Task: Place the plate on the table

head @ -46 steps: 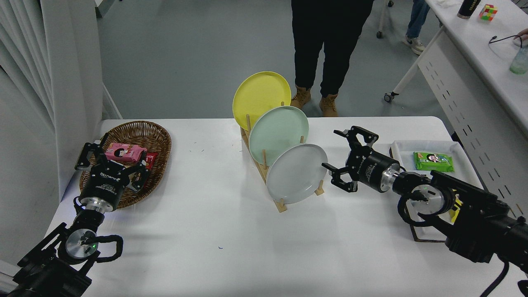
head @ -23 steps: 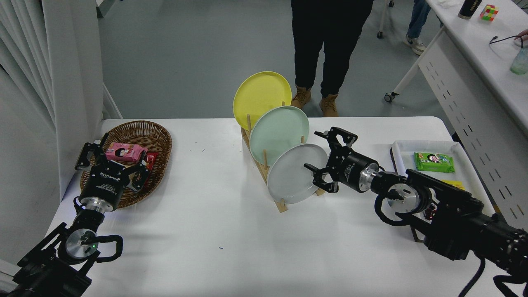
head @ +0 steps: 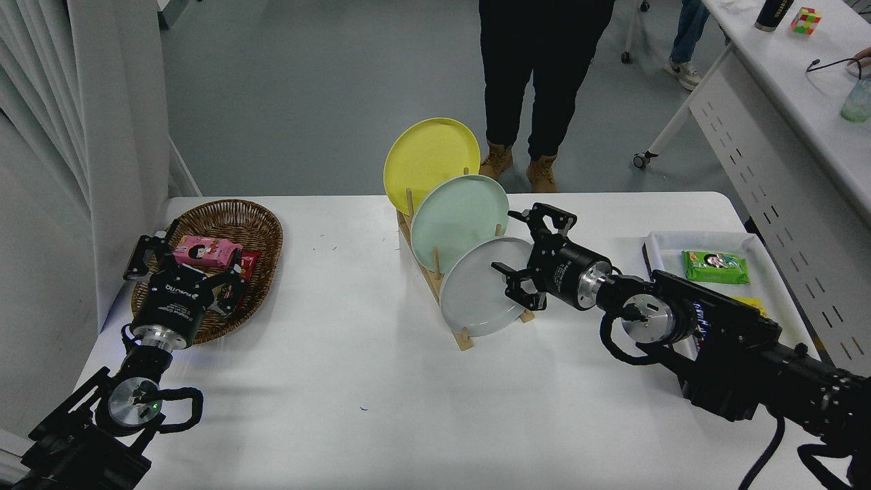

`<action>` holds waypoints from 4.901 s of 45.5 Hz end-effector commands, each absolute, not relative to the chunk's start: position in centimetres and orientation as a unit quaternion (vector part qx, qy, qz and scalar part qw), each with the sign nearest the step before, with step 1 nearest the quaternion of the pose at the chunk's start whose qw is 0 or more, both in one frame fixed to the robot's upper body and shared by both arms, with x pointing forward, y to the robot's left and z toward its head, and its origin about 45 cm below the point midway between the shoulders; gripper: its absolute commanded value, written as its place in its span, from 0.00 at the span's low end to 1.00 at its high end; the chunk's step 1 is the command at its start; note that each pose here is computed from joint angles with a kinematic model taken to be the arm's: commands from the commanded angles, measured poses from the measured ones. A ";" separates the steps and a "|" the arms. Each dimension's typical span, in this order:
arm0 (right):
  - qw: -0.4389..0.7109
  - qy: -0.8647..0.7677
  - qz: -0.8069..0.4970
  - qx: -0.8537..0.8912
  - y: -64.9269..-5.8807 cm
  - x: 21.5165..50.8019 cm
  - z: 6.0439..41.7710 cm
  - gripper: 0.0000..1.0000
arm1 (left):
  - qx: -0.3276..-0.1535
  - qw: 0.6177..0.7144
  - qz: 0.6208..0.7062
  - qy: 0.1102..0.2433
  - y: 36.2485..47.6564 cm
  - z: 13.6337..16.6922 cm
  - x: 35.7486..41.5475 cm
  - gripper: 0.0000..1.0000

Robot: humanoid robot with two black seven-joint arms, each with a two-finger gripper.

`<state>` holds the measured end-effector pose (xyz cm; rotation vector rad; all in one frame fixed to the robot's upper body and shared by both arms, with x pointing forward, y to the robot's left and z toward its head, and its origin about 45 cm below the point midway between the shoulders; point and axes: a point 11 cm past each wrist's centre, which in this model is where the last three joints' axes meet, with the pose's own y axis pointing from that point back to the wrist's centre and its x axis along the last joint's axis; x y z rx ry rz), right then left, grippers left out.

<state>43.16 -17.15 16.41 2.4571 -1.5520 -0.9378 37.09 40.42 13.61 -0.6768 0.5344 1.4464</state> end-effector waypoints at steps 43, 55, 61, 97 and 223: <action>0.049 -0.512 -0.304 0.802 -16.4 43.1 17.1 0.67 | -0.299 0.666 0.641 0.237 40.4 13.58 37.08 0.98; 0.046 -0.511 -0.311 0.800 -16.6 42.9 17.3 0.64 | -0.300 0.666 0.641 0.237 40.4 13.59 37.08 0.98; 0.046 -0.511 -0.311 0.800 -16.6 42.9 17.3 0.62 | -0.300 0.666 0.641 0.237 40.4 13.59 37.08 0.98; 0.073 -0.516 -0.287 0.803 -16.7 43.2 17.6 0.53 | -0.300 0.666 0.640 0.237 40.4 13.63 37.10 0.98; 0.092 -0.518 -0.271 0.806 -17.4 43.1 17.9 0.24 | -0.300 0.666 0.641 0.237 40.4 13.59 37.08 0.98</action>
